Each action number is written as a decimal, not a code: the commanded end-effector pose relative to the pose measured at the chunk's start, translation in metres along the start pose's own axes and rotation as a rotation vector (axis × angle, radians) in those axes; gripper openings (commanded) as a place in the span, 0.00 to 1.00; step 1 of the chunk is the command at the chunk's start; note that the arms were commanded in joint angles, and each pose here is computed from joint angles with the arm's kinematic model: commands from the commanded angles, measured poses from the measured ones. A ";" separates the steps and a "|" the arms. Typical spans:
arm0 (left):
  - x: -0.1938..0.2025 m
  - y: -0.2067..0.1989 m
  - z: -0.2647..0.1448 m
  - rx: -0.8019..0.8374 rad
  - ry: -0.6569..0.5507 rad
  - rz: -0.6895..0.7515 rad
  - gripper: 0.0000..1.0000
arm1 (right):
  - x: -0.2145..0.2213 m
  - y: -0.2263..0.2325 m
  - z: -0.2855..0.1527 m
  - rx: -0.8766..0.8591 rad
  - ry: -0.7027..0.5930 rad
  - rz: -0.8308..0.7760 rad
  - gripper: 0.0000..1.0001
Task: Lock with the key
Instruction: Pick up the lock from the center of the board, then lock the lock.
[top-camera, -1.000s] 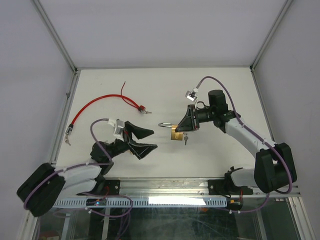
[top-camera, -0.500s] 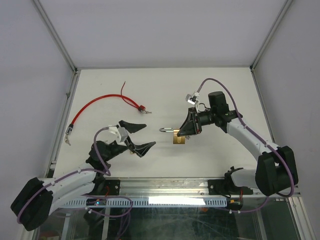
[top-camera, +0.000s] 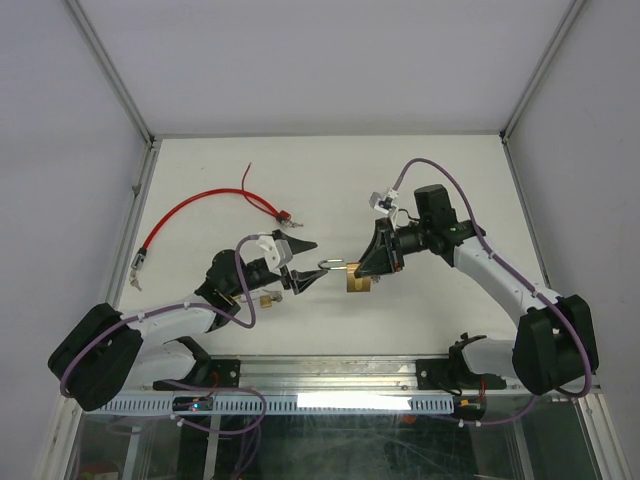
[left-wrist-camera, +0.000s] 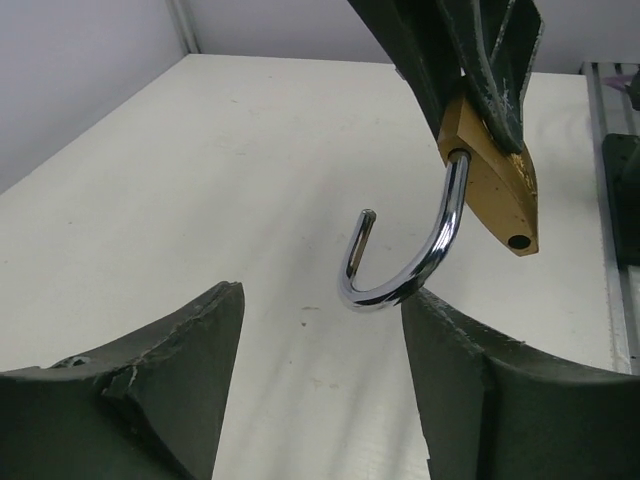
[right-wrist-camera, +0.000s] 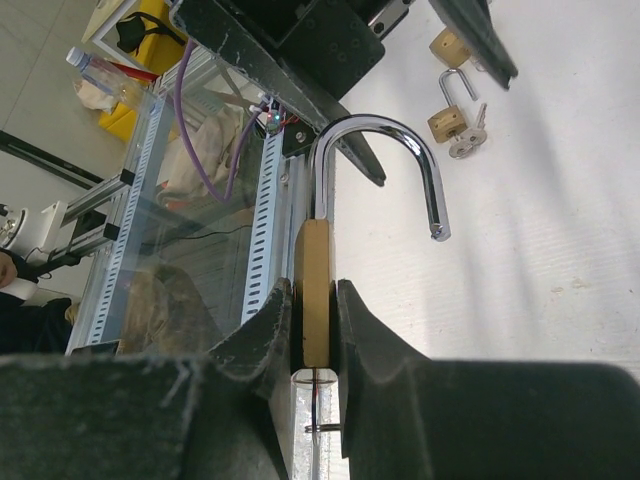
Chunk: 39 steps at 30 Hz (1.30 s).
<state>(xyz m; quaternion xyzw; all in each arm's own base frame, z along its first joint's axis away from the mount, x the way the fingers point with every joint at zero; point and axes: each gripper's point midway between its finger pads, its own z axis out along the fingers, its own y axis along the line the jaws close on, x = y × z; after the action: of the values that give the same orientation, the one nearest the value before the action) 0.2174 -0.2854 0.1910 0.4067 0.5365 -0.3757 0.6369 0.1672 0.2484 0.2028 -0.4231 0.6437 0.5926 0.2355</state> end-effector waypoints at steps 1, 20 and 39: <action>-0.020 -0.012 0.014 0.125 -0.056 0.042 0.60 | -0.032 0.027 -0.003 -0.076 -0.041 -0.154 0.00; -0.027 -0.059 0.001 0.308 -0.030 -0.364 0.25 | -0.029 0.004 -0.006 0.051 -0.027 -0.224 0.00; -0.020 -0.079 0.008 0.386 -0.011 -0.401 0.12 | -0.011 -0.005 -0.003 0.051 -0.005 -0.350 0.00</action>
<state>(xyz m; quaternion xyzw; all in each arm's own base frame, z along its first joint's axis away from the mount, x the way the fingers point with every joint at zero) 0.1612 -0.3146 0.1799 0.3769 0.5705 -0.5687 0.4572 0.1711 0.2455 0.1927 -0.4835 0.6201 0.5450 0.2912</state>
